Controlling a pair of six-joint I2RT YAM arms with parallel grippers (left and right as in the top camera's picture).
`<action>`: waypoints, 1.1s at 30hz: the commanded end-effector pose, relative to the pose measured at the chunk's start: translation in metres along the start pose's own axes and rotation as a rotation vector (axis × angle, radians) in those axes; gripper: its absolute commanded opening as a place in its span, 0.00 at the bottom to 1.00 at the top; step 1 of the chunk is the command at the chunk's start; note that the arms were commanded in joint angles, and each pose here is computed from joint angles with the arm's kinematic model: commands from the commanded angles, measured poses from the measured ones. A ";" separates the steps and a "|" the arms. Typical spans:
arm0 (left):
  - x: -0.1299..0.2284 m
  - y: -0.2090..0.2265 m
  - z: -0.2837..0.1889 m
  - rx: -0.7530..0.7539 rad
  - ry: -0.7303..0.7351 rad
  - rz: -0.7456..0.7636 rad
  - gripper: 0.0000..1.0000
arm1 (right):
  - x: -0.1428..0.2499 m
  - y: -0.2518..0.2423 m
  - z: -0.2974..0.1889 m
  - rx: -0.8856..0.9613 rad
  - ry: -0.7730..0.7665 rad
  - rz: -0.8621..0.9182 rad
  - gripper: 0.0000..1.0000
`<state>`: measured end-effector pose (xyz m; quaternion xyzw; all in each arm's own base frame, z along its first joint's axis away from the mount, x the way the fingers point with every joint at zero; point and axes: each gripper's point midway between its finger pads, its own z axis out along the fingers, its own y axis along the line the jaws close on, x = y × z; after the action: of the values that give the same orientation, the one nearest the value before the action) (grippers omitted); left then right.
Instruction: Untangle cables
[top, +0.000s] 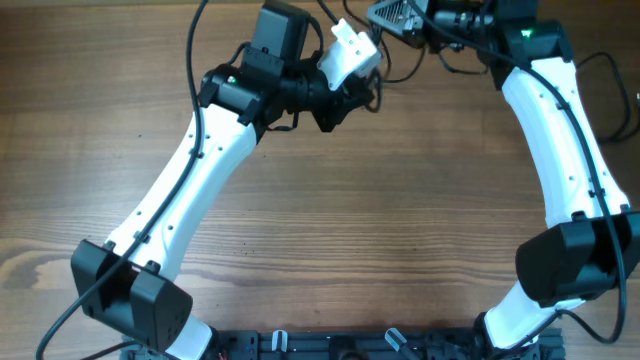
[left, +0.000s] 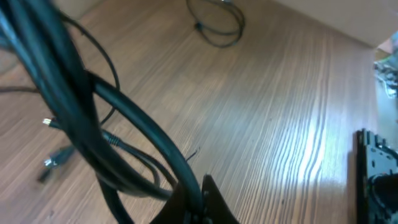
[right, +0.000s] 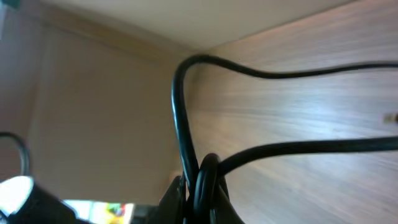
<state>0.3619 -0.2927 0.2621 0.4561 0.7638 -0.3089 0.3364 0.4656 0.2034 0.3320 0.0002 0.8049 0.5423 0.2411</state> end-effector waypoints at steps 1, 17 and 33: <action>0.034 -0.007 -0.008 -0.046 0.148 -0.050 0.04 | -0.055 -0.016 -0.044 0.001 -0.171 0.080 0.04; 0.082 0.063 -0.043 -0.521 0.406 -0.099 0.04 | -0.055 -0.172 -0.159 0.656 -0.348 0.226 0.04; -0.022 0.145 -0.096 -1.042 -0.230 -0.417 0.04 | 0.021 -0.182 -0.156 0.735 -0.013 0.197 0.04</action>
<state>0.4332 -0.2773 0.2725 0.2591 0.8434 -0.1343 0.4511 0.4300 0.0869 0.2409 0.1317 0.9033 0.3839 0.1391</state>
